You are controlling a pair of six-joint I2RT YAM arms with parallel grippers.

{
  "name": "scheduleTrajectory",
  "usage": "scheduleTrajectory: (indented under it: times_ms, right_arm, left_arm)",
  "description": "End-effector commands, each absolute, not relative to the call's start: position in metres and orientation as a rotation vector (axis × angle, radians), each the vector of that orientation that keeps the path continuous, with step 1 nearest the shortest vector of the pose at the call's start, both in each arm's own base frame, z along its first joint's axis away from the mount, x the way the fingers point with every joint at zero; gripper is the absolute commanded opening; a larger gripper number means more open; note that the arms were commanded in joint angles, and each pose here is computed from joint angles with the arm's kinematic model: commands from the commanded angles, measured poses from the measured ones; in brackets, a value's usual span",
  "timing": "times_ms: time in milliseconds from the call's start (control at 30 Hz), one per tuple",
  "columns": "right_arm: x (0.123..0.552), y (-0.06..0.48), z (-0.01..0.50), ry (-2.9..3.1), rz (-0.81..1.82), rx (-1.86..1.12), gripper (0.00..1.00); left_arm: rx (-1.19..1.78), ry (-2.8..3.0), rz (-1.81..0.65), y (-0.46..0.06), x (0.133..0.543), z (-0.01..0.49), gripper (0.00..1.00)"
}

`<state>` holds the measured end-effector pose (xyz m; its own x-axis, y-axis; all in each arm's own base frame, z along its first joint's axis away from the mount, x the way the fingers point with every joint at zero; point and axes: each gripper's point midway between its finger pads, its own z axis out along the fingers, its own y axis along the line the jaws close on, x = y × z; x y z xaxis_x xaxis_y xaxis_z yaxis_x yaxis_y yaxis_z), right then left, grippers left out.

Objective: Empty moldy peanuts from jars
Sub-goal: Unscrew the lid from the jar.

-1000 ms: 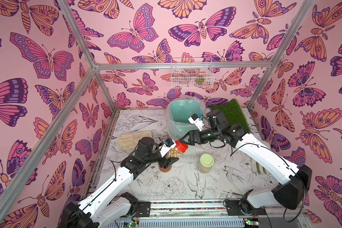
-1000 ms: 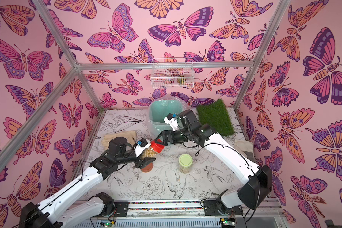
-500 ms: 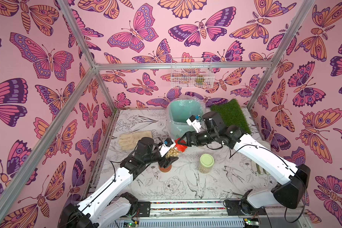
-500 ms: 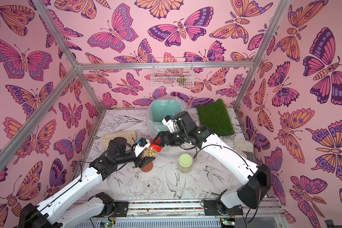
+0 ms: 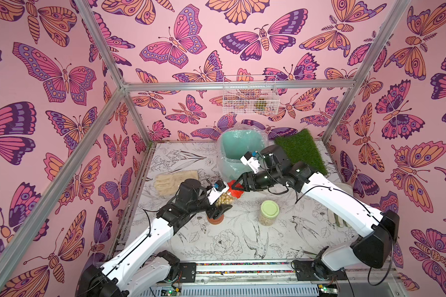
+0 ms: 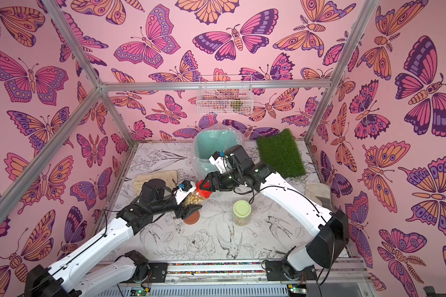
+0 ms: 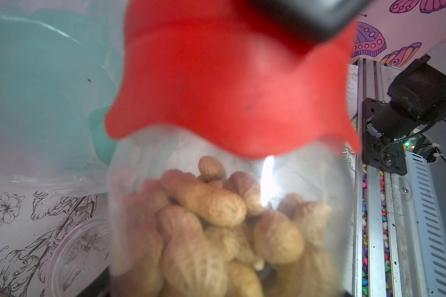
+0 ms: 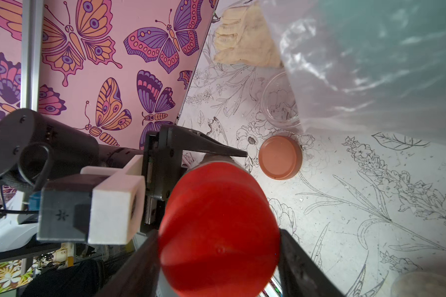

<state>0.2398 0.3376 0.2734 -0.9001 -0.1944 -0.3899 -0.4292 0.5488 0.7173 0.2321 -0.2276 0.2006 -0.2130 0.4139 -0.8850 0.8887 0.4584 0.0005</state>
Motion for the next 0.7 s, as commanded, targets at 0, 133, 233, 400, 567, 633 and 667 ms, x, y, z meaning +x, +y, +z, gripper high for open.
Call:
scheduleTrajectory:
  times_ms: [0,133,233,400,567,633,667]
  right_arm:
    - [0.230,0.345,0.278,2.503,1.354,-0.622,0.57]
    - [0.229,0.340,0.282,2.448,1.405,-0.698,0.38]
    - [0.226,0.334,0.286,2.349,1.402,-0.805,0.21]
    - [0.219,0.320,0.283,2.135,1.324,-1.088,0.00]
    - [0.205,0.307,0.285,1.922,1.257,-1.373,0.00]
    - [0.208,0.302,0.283,1.867,1.220,-1.424,0.00]
    - [0.210,0.301,0.283,1.848,1.202,-1.442,0.00]
  left_arm:
    - [1.092,1.765,-0.661,-0.229,0.236,0.215,0.00]
    - [1.092,1.766,-0.664,-0.229,0.235,0.215,0.00]
    - [1.096,1.759,-0.674,-0.230,0.234,0.217,0.00]
    - [1.103,1.752,-0.700,-0.232,0.230,0.219,0.00]
    - [1.117,1.748,-0.723,-0.233,0.226,0.222,0.00]
    - [1.121,1.746,-0.739,-0.234,0.224,0.222,0.00]
    - [1.121,1.745,-0.744,-0.234,0.224,0.222,0.00]
